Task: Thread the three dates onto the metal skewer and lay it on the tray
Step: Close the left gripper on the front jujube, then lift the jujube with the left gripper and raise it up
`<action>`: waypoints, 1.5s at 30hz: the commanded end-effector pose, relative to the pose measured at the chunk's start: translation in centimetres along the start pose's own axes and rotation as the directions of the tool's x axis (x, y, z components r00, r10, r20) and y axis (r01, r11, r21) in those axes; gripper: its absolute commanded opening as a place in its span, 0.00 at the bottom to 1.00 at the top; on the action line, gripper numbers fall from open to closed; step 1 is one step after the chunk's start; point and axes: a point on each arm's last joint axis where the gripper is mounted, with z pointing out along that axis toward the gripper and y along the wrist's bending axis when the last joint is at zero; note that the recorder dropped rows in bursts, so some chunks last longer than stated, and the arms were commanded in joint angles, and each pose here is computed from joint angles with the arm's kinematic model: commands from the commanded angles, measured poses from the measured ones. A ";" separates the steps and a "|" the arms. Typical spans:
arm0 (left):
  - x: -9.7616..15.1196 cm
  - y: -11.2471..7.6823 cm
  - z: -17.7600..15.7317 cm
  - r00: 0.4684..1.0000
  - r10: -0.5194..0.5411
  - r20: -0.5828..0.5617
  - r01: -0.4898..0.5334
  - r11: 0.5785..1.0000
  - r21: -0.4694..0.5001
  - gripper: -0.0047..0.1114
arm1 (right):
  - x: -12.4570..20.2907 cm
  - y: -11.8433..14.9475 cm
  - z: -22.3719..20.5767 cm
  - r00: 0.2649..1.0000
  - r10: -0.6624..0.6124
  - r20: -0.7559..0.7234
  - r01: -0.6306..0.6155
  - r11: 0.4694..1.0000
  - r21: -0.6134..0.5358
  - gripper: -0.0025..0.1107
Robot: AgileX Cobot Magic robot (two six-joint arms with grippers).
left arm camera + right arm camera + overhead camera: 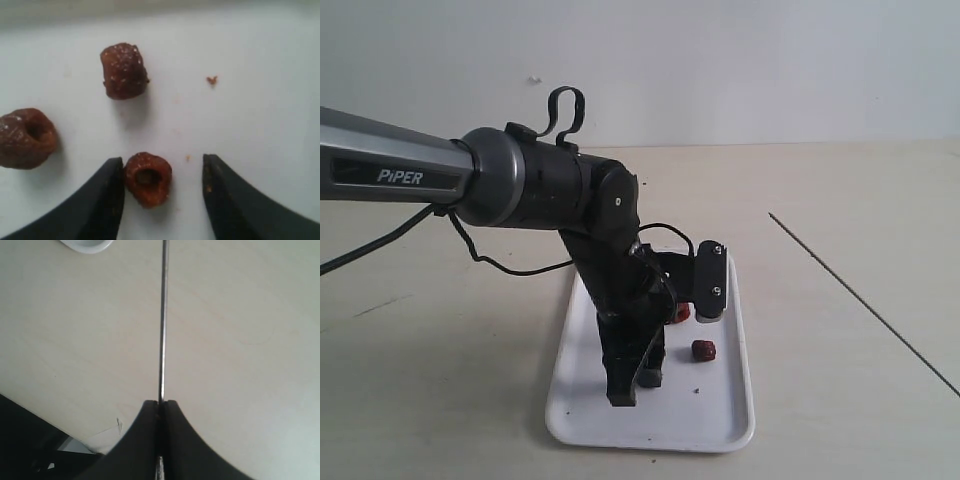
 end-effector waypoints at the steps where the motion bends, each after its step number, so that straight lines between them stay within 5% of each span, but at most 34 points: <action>1: 0.0 -0.1 0.3 1.000 0.008 -0.008 -0.008 1.000 0.006 0.43 | 0.1 -0.1 0.0 1.000 -0.010 0.006 0.010 1.000 0.007 0.02; 7: 0.0 -0.1 0.3 1.000 0.011 -0.009 -0.011 1.000 0.006 0.29 | 0.1 -0.1 0.0 1.000 -0.010 0.006 0.010 1.000 0.007 0.02; 18: -0.1 0.0 0.0 1.000 0.008 0.000 -0.008 1.000 -0.004 0.30 | 0.1 -0.2 0.0 1.000 -0.017 0.014 0.016 1.000 0.026 0.02; 30: -0.7 0.7 -6.0 0.956 -0.224 0.189 0.234 0.972 -0.031 0.30 | 0.1 -0.9 -0.1 1.000 0.005 0.011 -0.006 0.995 0.096 0.02; 36: 1.6 1.9 -9.9 0.875 -0.386 0.293 0.386 0.921 0.062 0.30 | 0.1 -0.9 -0.1 1.000 0.010 0.012 -0.012 0.995 0.094 0.02; 40: 3.5 2.4 -11.7 0.787 -0.518 0.336 0.473 0.855 0.211 0.30 | 0.2 -0.6 0.0 1.000 -0.022 0.003 0.022 0.998 0.062 0.02; 45: 5.8 3.1 -14.0 0.584 -0.711 0.391 0.494 0.694 0.524 0.30 | 0.0 0.1 0.0 0.990 -0.144 0.014 0.144 0.989 -0.014 0.02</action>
